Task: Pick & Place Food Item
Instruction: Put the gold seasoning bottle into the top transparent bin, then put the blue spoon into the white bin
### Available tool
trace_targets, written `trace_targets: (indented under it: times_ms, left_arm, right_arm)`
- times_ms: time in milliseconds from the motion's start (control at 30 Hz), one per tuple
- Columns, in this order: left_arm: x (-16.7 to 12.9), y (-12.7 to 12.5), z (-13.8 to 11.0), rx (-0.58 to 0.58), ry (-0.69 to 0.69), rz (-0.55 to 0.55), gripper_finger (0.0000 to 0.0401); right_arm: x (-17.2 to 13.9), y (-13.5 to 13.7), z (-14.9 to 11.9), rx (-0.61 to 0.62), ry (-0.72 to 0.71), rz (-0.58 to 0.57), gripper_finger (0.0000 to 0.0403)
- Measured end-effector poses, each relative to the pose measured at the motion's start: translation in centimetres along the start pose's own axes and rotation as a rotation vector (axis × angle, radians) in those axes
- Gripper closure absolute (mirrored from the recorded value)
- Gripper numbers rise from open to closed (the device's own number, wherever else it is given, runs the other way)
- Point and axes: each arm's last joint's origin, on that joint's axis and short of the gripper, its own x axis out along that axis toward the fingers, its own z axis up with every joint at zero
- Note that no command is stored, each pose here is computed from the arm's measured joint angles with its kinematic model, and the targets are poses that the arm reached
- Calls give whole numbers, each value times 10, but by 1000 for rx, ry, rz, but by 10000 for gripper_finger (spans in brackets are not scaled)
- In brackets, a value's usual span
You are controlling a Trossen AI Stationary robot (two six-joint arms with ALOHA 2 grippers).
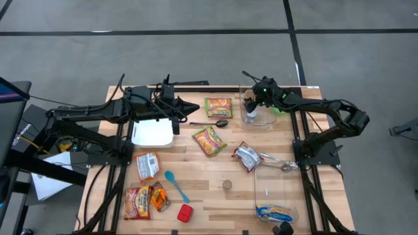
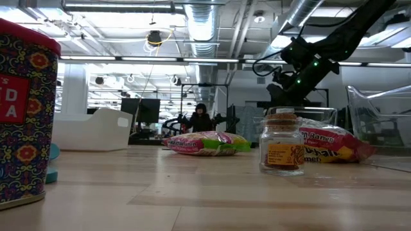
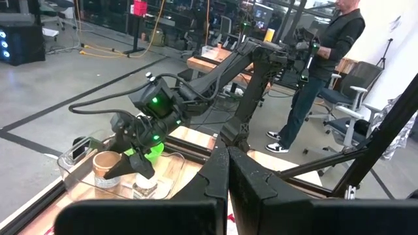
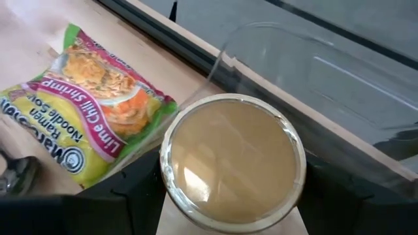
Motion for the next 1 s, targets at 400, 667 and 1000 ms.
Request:
trace_targets:
  times_ms: [400, 667, 1000]
  left_arm:
    - [0, 0, 0, -18, 0, 0, 401]
    - [0, 0, 0, -18, 0, 0, 401]
    - [0, 0, 0, 9, 2, 0, 401]
  right_arm:
    - [-4, 1, 6, 38, -41, 46, 36]
    - [-38, -10, 23, 117, -169, 30, 83]
    - [-109, -13, 28, 181, -264, 240, 112]
